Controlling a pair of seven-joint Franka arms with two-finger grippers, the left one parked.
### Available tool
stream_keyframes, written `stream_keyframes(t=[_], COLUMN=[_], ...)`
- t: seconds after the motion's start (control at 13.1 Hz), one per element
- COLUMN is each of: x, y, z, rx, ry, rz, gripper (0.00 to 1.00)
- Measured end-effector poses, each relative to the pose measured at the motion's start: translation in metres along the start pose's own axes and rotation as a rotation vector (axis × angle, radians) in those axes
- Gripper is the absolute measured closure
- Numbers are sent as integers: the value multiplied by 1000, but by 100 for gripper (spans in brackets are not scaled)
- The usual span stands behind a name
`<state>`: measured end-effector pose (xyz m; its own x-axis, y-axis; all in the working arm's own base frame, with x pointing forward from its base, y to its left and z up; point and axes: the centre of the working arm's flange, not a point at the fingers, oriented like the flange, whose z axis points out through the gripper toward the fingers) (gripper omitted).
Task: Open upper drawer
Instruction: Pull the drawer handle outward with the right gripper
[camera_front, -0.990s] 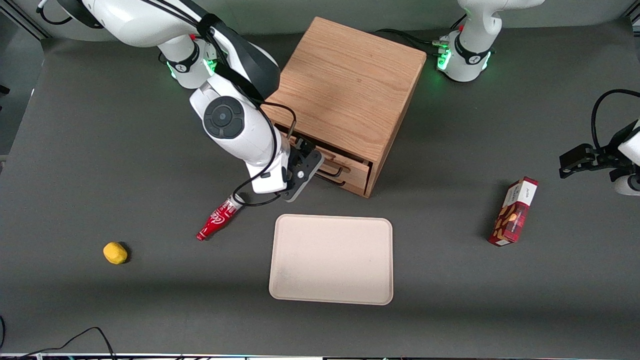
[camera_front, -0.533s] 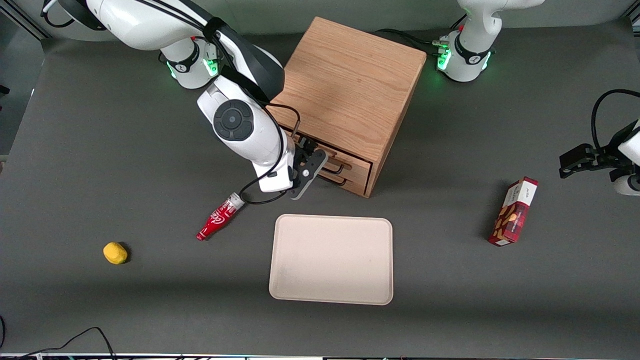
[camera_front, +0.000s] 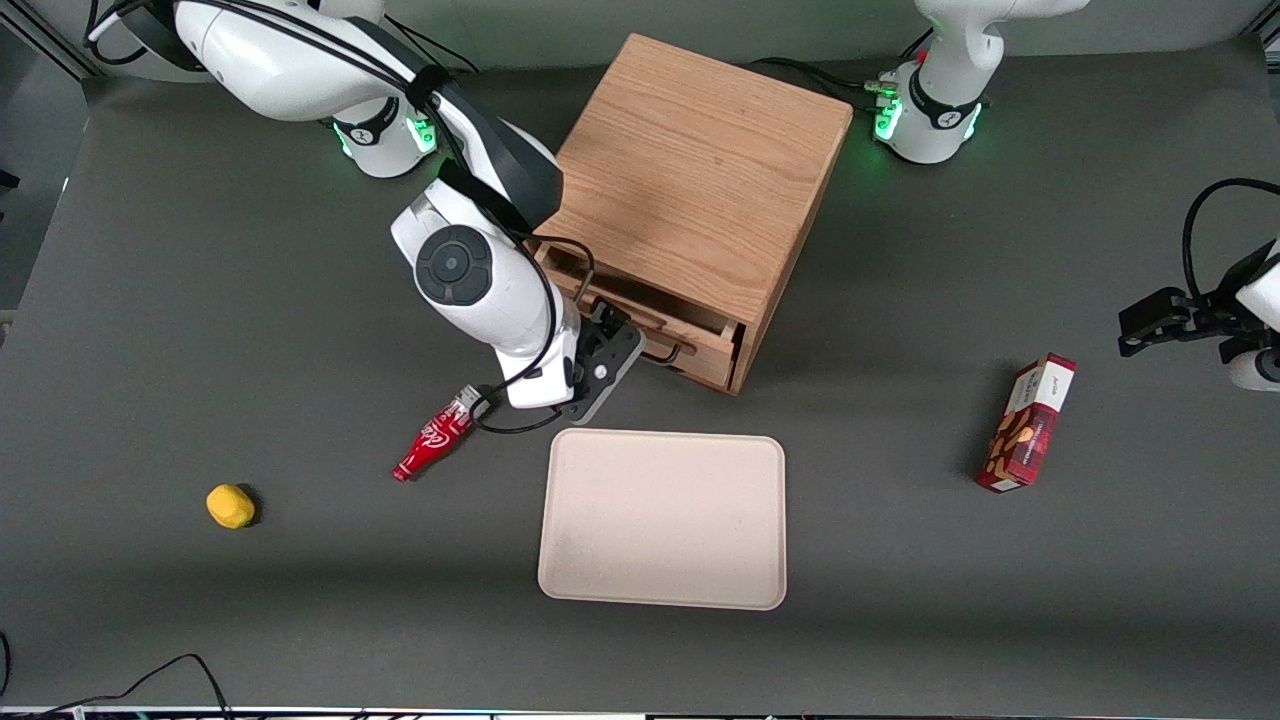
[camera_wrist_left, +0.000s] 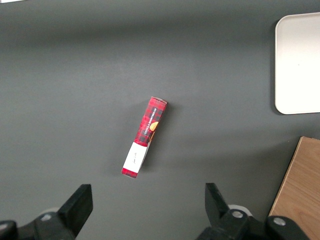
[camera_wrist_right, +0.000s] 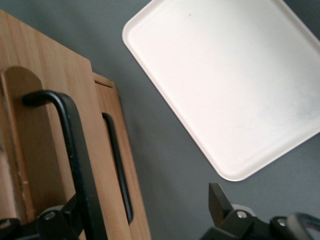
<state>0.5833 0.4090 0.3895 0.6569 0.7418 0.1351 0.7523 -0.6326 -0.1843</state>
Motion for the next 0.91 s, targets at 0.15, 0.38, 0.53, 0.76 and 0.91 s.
stream_keyframes(t=[0.15,0.38,0.53,0.76,0.91], x=[-3,-5,-6,-8,-10], y=[18,50,68,90,105], z=[-3,-16,-26,-31,-36], rx=[-21,-58,-82,-118,-137], ry=[7,32,57,99,113], rz=[-19,-17,-12,-7,-11], gripper=[0,0,0,0,0])
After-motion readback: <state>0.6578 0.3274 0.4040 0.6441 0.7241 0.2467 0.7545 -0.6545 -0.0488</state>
